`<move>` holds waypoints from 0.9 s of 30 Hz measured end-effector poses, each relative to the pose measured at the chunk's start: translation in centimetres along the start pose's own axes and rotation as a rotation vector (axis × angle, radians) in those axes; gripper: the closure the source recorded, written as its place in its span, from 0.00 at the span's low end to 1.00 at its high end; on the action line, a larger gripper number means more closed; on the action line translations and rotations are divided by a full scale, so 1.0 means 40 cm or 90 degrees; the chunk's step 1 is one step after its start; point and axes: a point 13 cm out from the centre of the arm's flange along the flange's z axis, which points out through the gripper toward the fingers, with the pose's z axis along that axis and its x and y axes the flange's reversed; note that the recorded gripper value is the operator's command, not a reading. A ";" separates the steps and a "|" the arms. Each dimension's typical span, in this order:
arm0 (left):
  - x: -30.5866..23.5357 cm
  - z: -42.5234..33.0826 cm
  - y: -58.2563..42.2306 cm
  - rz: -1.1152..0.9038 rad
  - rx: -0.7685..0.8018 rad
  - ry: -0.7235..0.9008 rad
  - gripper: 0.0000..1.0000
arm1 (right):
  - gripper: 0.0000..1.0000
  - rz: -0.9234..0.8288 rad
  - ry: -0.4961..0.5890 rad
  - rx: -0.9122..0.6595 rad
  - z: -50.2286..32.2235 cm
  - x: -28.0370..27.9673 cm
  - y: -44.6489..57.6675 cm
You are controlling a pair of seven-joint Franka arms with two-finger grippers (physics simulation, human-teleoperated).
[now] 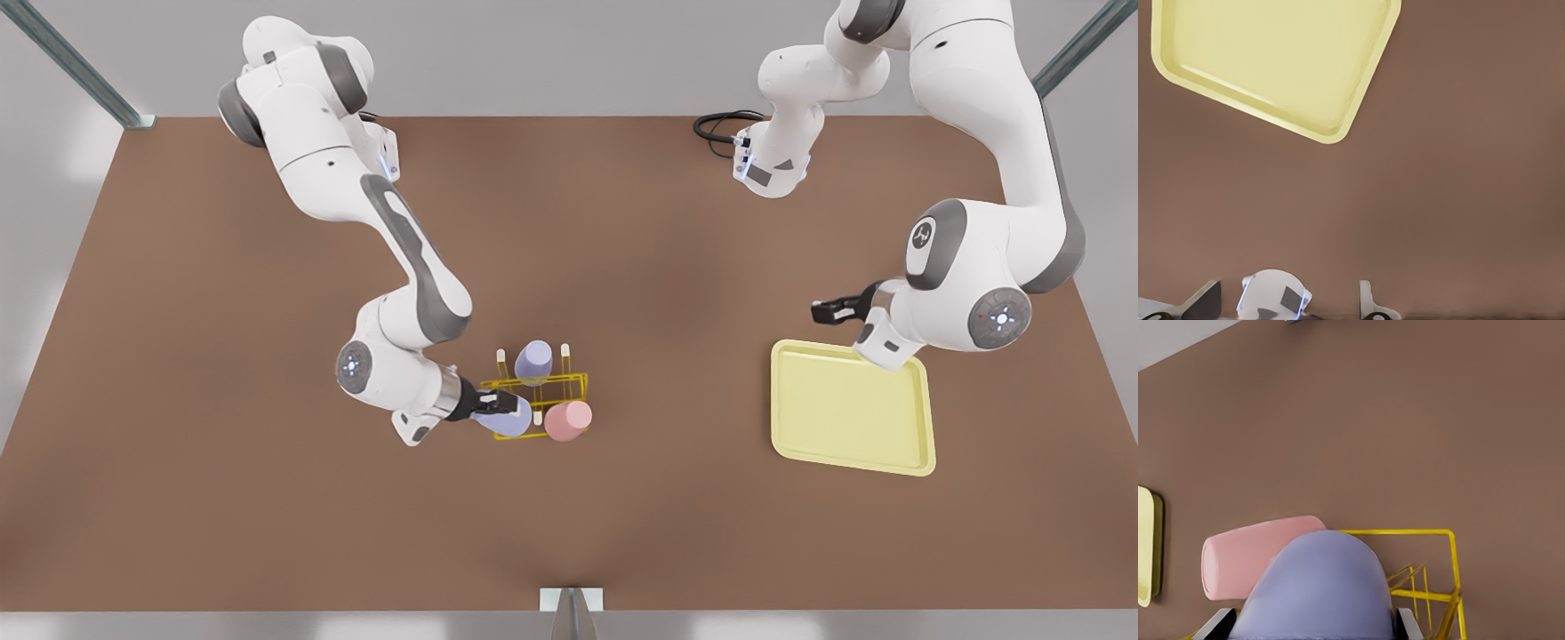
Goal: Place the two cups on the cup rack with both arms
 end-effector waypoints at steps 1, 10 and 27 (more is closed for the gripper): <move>0.003 0.002 0.000 0.009 -0.001 0.004 0.00 | 0.00 0.003 0.000 0.001 0.007 0.000 -0.002; 0.016 0.009 -0.006 0.072 -0.005 0.017 0.00 | 0.00 0.018 -0.016 0.002 0.002 -0.022 0.000; 0.029 0.012 -0.031 0.126 -0.010 0.019 0.00 | 0.00 -0.044 -0.034 0.341 -1.022 0.116 -0.459</move>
